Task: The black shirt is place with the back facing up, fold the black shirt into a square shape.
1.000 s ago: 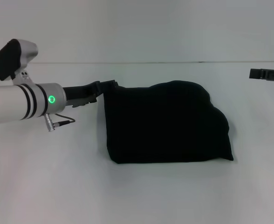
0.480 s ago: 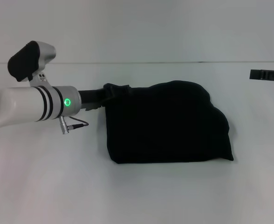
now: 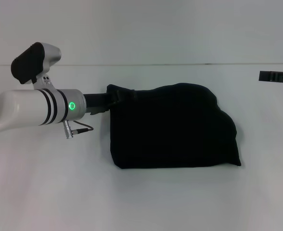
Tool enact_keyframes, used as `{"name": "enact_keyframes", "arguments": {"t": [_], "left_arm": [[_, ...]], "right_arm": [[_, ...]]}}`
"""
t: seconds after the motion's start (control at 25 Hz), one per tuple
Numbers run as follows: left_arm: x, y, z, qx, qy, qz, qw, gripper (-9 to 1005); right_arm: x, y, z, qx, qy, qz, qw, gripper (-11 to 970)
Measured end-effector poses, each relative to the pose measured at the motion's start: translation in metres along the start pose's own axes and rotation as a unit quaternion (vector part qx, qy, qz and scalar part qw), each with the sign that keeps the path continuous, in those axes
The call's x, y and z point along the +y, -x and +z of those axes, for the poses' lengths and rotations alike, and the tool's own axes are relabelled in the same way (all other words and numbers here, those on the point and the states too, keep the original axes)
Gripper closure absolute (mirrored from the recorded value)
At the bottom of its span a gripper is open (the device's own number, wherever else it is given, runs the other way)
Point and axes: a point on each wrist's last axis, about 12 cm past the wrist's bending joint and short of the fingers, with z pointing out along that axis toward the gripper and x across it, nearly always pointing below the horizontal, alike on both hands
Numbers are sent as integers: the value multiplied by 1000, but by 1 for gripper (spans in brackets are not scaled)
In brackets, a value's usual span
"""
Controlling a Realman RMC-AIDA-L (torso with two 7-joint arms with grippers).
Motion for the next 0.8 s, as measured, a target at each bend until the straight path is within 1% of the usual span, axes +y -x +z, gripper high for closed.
{"name": "enact_keyframes", "arguments": {"t": [0.2,0.48,0.8], "left_arm": [[-3,-4,2,-1,-5,3,1000,204],[-8,-2,4,-3,-9,7,1000,440],[-12,3,4,-3,-14,13,1000,759]], "right_arm": [[0,0,1,-1,0,-3,1000,19],[1,-1,2,0,1,-2,1000,18],[1,-2,3,0,1,-2,1000,18]]}}
